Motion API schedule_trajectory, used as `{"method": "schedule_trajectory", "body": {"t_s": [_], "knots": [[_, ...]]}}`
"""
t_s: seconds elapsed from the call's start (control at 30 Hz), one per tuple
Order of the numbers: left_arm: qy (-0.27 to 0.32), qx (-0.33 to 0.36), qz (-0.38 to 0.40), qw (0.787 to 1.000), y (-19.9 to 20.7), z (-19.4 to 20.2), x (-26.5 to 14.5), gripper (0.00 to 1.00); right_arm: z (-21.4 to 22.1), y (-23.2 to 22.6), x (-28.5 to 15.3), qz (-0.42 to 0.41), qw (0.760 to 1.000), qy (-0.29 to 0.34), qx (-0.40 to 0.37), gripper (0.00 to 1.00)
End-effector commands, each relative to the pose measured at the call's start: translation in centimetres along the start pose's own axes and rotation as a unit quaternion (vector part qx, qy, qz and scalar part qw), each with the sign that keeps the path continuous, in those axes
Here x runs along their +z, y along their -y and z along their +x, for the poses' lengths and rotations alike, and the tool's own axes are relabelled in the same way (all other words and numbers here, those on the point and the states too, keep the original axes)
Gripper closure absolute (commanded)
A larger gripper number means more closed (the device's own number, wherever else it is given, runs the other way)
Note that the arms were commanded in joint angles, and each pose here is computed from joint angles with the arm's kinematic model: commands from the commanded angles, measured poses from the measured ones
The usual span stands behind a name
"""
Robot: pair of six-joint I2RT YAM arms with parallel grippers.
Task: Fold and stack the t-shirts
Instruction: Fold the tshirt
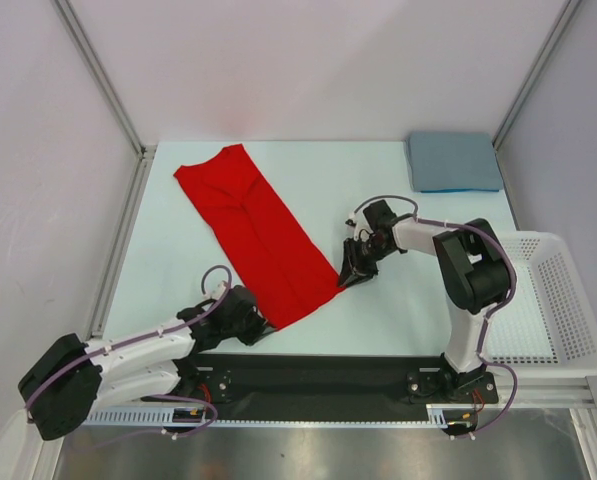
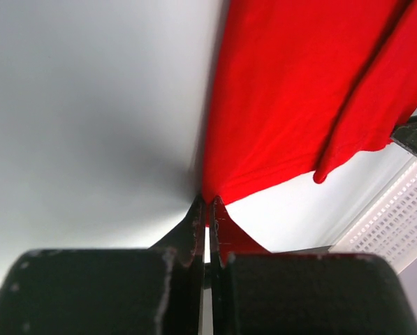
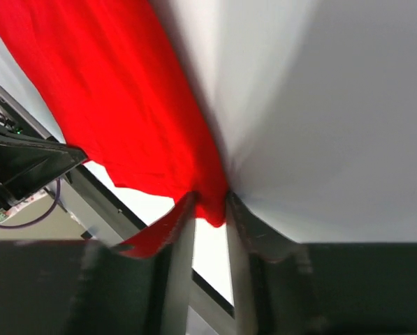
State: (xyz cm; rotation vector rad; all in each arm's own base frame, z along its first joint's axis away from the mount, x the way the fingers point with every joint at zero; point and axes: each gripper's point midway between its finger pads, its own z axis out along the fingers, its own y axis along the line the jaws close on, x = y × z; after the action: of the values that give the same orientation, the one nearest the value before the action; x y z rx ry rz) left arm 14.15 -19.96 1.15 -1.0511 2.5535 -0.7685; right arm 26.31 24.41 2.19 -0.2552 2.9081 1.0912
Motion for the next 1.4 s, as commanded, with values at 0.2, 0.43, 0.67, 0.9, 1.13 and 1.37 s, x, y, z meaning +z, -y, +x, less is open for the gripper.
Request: {"method": "schedule_trajectory", "body": {"t_s": [0.2, 0.43, 0.67, 0.9, 1.13, 1.37], "knots": [[0.008, 0.034, -0.099, 0.995, -6.4, -0.5, -1.1, 1.0, 3.9, 0.1, 1.0, 0.031, 0.999, -0.008, -0.005, 1.0], [0.007, 0.036, -0.118, 0.992, -8.8, -0.2, -2.6, 1.0, 7.6, -1.1, 0.6, 0.016, 1.0, 0.016, 0.012, 1.0], [-0.008, 0.041, -0.113, 0.993, -10.1, 0.3, -3.3, 1.0, 11.0, -3.6, 1.2, -0.014, 1.0, 0.018, 0.01, 1.0], [0.031, 0.1, -0.053, 0.993, -4.8, -1.1, -5.0, 1.0, 9.5, -5.4, 0.4, -0.016, 0.999, 0.034, -0.001, 1.0], [0.07, 0.164, -0.072, 0.981, 0.3, -5.4, -6.4, 1.0, 3.8, -8.5, -0.8, -0.009, 0.997, 0.054, -0.047, 1.0], [0.122, 0.154, -0.038, 0.98, 4.1, -12.2, -7.7, 1.0, -3.2, -8.4, -1.4, -0.016, 0.997, 0.066, -0.037, 1.0]]}}
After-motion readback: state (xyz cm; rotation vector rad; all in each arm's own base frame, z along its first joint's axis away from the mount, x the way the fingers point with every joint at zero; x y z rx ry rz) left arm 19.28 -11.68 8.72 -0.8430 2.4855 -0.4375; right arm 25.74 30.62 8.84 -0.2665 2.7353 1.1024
